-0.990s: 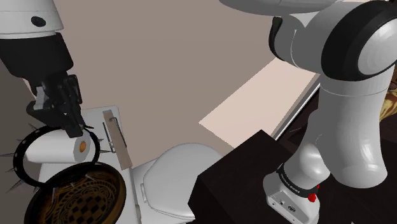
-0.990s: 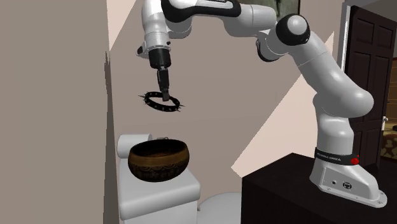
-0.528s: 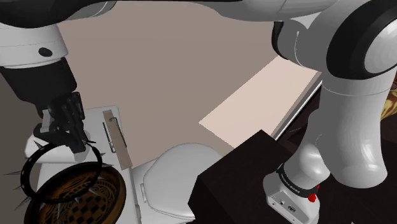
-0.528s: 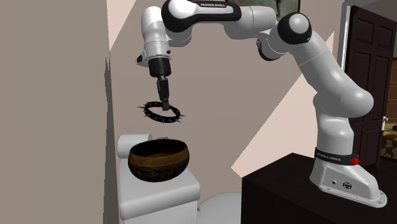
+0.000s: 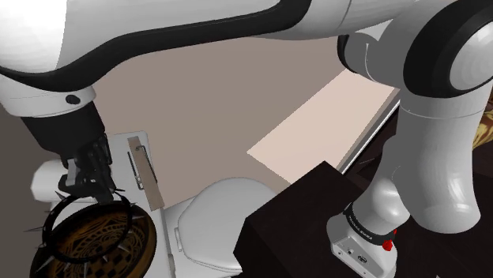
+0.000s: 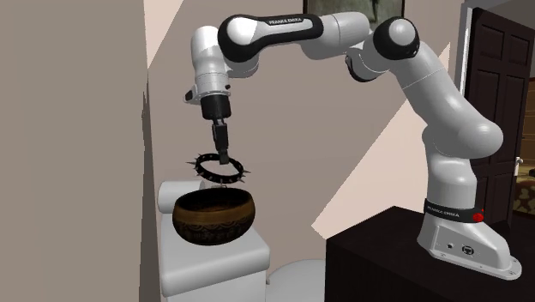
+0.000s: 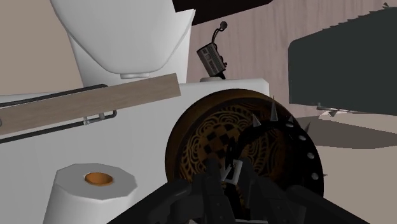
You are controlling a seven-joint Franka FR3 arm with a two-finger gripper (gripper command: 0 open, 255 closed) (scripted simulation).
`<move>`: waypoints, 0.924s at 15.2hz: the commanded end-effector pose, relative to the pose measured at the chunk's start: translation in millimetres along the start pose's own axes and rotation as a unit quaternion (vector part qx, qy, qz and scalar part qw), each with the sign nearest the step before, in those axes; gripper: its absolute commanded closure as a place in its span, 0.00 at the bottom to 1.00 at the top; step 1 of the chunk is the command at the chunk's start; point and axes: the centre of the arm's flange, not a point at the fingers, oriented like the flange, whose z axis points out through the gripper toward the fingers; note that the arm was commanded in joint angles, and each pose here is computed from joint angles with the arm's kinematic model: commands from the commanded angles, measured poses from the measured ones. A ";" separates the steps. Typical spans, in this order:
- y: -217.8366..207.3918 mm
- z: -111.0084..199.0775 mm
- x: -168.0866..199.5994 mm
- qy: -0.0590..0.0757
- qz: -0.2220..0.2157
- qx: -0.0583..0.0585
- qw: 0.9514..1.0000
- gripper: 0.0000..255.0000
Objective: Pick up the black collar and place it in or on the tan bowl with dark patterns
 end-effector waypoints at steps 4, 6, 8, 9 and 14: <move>3.1 17.7 2.7 0.000 0.000 0.000 1.000 1.00; 3.1 17.7 2.7 0.000 0.000 0.000 1.000 1.00; 3.1 17.7 2.7 0.000 0.000 0.000 1.000 1.00; 3.1 17.7 2.7 0.000 0.000 0.000 1.000 1.00; 3.1 17.7 2.7 0.000 0.000 0.000 1.000 0.00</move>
